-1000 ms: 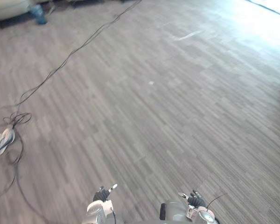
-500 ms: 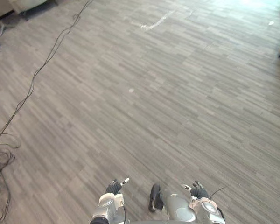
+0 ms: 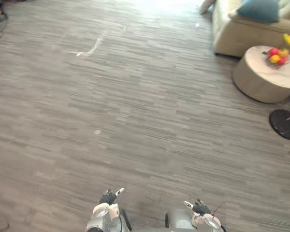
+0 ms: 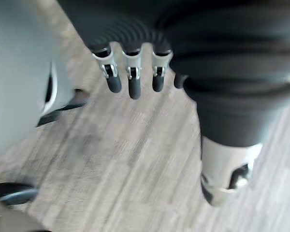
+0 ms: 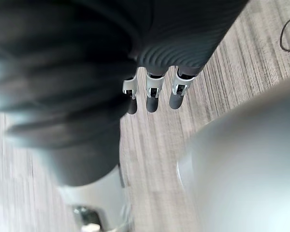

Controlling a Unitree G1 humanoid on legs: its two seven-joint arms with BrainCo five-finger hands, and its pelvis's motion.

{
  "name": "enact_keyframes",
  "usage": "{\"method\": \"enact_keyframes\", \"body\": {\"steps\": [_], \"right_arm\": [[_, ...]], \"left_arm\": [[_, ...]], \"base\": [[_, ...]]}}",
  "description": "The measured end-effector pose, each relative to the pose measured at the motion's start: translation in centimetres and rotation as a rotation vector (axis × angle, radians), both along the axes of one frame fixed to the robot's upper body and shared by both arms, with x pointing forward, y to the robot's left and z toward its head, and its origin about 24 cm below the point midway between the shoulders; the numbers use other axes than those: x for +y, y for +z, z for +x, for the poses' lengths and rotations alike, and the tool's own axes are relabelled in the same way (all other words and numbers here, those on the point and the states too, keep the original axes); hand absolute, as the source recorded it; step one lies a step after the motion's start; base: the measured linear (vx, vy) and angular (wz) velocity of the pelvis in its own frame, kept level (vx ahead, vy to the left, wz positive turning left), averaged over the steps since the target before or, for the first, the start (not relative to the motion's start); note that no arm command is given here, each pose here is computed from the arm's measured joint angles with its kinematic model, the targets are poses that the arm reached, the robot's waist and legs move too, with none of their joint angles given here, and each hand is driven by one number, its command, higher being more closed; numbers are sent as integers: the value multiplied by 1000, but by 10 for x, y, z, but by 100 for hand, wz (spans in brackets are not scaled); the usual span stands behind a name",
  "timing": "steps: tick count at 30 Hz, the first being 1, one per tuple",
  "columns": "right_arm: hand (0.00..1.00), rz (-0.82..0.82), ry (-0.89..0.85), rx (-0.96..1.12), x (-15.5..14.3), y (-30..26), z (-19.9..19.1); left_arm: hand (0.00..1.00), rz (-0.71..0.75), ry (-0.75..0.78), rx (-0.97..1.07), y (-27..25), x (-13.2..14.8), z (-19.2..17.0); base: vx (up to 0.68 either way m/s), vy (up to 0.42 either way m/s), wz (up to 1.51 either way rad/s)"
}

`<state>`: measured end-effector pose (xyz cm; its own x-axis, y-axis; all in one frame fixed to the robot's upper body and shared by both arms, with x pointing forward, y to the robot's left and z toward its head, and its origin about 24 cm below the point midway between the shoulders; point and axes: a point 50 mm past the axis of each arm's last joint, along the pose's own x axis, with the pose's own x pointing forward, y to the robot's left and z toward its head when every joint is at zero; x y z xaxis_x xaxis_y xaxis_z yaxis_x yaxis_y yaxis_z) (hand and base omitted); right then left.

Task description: Pick up cushions and gather them together orderly.

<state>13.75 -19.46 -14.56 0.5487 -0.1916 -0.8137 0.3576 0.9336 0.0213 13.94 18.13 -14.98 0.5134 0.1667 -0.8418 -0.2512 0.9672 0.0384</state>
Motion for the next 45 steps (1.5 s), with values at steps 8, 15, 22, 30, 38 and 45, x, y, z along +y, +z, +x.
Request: {"method": "enact_keyframes", "body": {"steps": [8, 15, 22, 30, 38, 45], "right_arm": [[0, -44, 5, -52, -16, 10, 21], [0, -29, -7, -23, -12, 6, 10], [0, -7, -21, 16, -6, 0, -1], [0, 21, 2, 77, 5, -8, -17], [0, -19, 35, -44, -7, 6, 9], [0, -51, 9, -80, -21, 14, 15]], "left_arm": [[0, 2, -73, 13, -1, -9, 2], [0, -70, -6, -36, 2, -28, 7], [0, -85, 34, -122, 10, -29, 18], [0, -32, 13, -51, 4, -10, 8], [0, -20, -24, -4, 0, -11, 5], [0, -106, 6, 20, -5, -37, -5]], "base": [[547, 18, 2], [487, -93, -29], [433, 83, -52], [639, 327, -42], [502, 80, 20], [555, -198, 33]]}}
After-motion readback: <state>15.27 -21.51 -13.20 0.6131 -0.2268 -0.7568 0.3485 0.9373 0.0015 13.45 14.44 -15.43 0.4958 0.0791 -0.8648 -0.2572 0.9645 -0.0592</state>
